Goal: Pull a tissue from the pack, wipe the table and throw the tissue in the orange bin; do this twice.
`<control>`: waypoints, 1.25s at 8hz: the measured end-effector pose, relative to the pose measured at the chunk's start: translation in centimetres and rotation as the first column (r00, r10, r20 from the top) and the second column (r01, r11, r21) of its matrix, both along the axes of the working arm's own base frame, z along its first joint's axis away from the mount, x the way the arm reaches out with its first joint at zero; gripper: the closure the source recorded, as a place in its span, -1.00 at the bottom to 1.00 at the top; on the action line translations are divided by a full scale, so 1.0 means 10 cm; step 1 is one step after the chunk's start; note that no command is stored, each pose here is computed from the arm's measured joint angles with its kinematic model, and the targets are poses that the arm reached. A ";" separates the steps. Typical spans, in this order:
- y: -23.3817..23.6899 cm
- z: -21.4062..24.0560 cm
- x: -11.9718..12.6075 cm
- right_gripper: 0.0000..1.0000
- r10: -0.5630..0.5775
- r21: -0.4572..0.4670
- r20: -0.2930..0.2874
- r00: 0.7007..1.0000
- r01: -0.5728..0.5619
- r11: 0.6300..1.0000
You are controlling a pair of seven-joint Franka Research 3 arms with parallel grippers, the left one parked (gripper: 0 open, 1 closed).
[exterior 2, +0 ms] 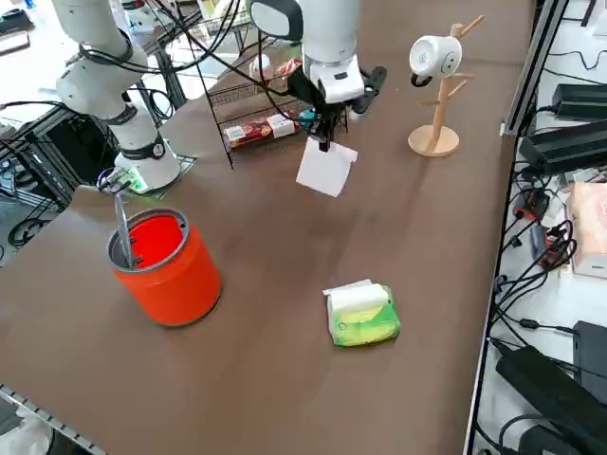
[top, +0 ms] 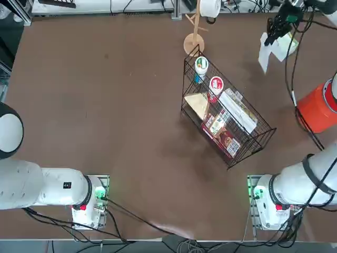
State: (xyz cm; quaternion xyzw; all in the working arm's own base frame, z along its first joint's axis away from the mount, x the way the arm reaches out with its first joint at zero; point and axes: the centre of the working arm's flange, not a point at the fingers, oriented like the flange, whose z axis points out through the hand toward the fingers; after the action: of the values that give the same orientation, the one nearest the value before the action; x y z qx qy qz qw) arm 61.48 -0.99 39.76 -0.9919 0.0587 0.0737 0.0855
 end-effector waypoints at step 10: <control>0.38 -1.26 -0.73 0.97 -0.102 -0.018 -0.030 0.994 0.101 0.995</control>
State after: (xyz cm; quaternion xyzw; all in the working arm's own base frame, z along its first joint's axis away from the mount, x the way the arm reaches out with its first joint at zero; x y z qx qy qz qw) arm 54.19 2.77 27.13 -0.9871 0.1110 0.0838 0.0799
